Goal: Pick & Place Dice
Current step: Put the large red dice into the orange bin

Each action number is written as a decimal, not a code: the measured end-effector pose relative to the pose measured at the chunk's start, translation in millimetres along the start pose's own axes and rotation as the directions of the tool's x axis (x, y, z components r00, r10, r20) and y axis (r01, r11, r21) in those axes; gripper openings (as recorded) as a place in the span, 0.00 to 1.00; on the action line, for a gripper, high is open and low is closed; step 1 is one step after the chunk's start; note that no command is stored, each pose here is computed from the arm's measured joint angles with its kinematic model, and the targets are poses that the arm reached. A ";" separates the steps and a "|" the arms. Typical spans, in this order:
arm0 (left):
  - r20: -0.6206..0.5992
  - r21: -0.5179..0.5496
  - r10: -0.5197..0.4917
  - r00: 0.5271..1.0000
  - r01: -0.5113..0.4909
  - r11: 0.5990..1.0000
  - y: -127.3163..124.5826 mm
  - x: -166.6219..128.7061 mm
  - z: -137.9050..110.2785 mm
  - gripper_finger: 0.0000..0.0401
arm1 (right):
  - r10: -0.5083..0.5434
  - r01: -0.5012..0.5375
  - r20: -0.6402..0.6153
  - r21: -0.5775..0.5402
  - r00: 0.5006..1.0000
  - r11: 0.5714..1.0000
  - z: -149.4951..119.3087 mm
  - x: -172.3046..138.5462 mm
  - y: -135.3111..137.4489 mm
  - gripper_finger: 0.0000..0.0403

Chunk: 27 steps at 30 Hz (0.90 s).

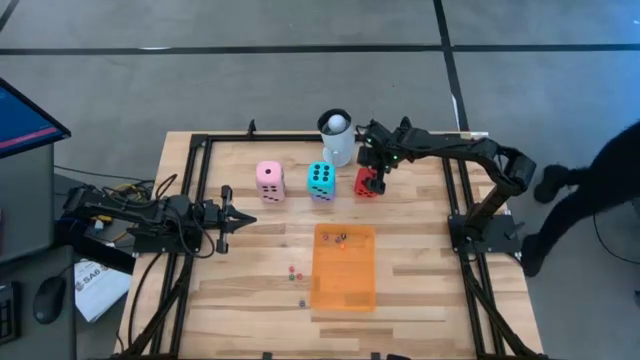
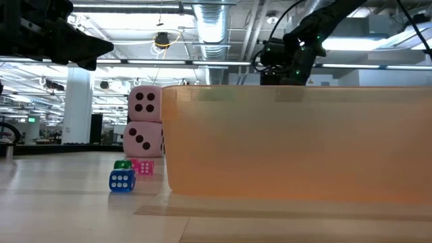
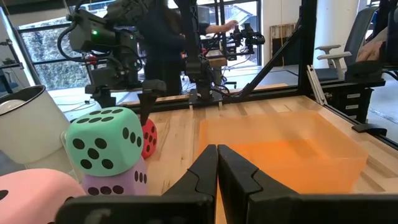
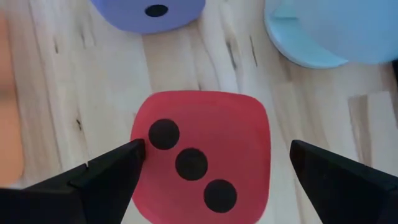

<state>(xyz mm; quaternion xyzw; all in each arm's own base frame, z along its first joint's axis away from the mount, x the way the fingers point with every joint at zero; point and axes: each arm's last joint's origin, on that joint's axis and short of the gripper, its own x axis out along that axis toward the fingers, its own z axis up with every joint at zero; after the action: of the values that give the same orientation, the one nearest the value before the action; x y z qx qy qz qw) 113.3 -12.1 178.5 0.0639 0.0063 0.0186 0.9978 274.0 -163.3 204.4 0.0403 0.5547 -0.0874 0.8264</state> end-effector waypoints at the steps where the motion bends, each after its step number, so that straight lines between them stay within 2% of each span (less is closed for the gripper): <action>1: 0.000 0.000 0.000 1.000 0.000 1.000 0.0 0.0 0.0 0.00 | 0.004 -0.004 0.002 -0.002 1.000 1.000 0.0 0.1 0.1 0.99; 8: 0.000 0.000 0.000 1.000 0.000 1.000 0.0 0.0 0.0 0.00 | -0.009 0.009 0.027 -0.010 1.000 1.000 4.2 -1.4 -2.1 0.98; 16: 0.000 0.000 0.000 1.000 0.000 1.000 0.0 0.0 0.0 0.00 | -0.067 0.069 0.053 -0.046 0.996 0.997 21.9 -22.3 -9.8 0.98; 20: 0.000 0.000 0.000 1.000 0.000 1.000 0.0 0.0 0.0 0.00 | -0.059 0.059 0.048 0.010 0.997 0.998 22.8 -24.3 -9.1 0.98; 27: 0.000 0.000 0.000 1.000 0.000 1.000 0.0 0.0 0.0 0.00 | -0.022 0.023 -0.027 0.044 0.999 0.999 12.9 -18.9 -4.0 0.98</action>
<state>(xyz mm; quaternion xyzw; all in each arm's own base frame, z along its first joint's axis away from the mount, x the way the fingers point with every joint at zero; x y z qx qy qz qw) 113.3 -12.1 178.5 0.0639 0.0064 0.0187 0.9978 278.0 -167.4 226.9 0.0536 0.5638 -0.1085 0.8170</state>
